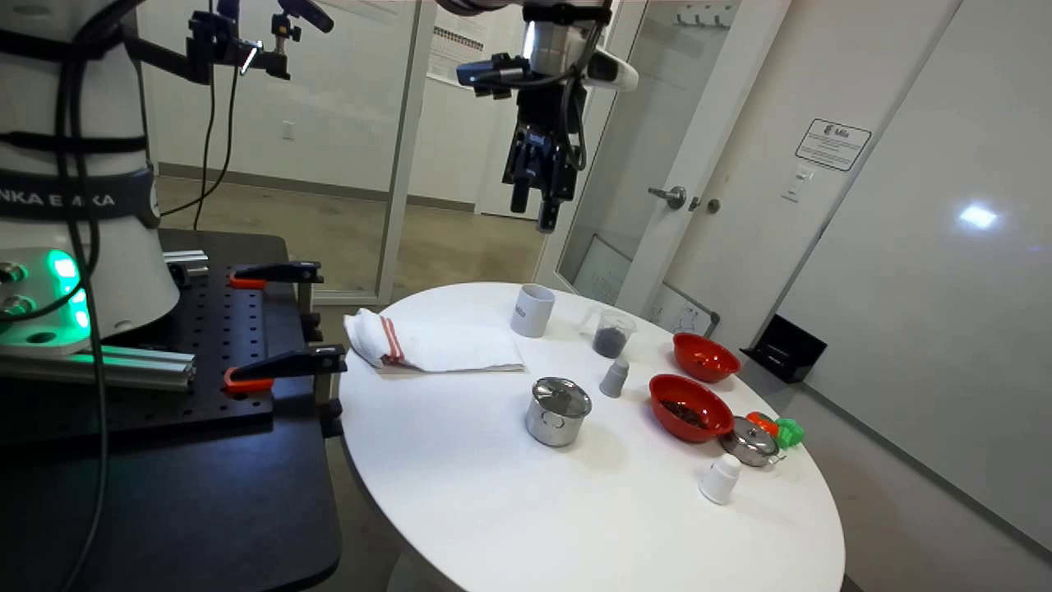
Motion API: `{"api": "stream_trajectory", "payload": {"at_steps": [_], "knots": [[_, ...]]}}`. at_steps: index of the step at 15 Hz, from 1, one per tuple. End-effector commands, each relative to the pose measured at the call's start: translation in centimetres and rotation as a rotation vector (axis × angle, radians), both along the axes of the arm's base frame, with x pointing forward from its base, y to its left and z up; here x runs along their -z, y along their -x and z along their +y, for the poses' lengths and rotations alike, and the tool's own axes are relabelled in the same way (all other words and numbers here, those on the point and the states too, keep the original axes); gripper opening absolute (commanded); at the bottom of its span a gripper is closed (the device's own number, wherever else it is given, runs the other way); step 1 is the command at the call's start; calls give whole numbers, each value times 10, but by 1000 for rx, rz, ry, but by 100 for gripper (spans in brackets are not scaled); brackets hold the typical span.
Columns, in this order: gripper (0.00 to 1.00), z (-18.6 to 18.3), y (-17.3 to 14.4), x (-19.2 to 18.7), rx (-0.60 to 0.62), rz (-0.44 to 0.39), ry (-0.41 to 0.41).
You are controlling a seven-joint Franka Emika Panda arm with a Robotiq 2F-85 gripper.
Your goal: Put the pot on the right side of the table and open it
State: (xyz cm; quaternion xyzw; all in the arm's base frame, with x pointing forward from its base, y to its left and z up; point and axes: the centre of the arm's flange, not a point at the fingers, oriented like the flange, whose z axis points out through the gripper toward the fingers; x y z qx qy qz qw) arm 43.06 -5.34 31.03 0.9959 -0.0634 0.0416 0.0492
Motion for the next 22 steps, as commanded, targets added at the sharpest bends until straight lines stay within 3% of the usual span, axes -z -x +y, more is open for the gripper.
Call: {"api": "stream_trajectory", "payload": {"at_steps": [1,11,19,22], "knots": [[100,-6,-29,31,18,33,5],[100,-14,-22,48,61,79,-25],[100,-35,-42,64,170,1,17],[100,-42,-53,88,175,25,19]]}}
